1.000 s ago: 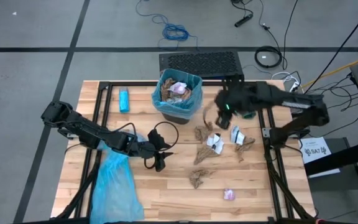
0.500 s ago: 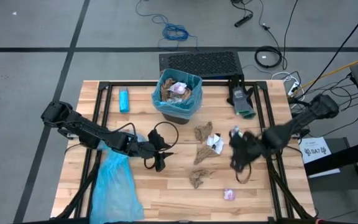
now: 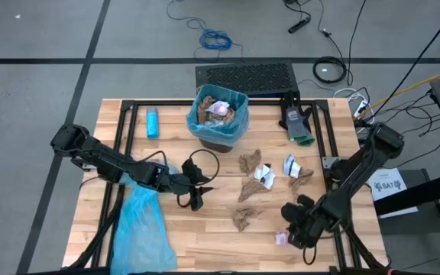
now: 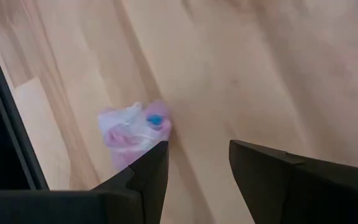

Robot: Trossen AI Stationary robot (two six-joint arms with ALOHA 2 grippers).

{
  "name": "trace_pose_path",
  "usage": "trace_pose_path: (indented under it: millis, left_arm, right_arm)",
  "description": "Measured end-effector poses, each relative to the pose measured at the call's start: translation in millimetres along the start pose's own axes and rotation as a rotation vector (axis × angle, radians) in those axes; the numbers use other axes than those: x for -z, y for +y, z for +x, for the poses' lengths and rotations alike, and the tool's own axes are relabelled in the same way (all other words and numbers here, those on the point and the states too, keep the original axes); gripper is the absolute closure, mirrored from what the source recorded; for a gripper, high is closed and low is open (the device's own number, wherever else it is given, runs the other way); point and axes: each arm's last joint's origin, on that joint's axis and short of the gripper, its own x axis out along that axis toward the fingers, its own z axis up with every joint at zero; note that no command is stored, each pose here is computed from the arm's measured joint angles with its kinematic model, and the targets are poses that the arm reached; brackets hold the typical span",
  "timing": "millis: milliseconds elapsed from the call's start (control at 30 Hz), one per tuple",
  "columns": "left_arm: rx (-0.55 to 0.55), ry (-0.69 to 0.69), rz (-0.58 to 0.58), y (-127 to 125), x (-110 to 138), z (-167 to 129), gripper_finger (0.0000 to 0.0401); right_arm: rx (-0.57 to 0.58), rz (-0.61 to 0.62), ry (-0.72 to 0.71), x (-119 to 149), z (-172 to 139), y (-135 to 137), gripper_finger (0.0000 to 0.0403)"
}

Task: Place trash/remove bag and relplace
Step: Put the pink plastic into the trash bin

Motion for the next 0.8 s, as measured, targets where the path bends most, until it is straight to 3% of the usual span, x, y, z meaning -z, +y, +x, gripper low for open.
trace_pose_path:
  millis: [500,633,800]
  left_arm:
    - [0.000,0.000,0.001,0.0,0.0,0.0,0.0246]
    - [0.000,0.000,0.001,0.0,0.0,0.0,0.0246]
    - [0.000,0.000,0.001,0.0,0.0,0.0,0.0246]
  right_arm:
    - [-0.035,-0.020,0.004,6.2,51.0,21.4,0.0251]
    - [-0.021,-0.017,0.025,8.0,60.2,22.3,0.0292]
    - [-0.010,-0.070,-0.012,5.8,55.7,20.6,0.0384]
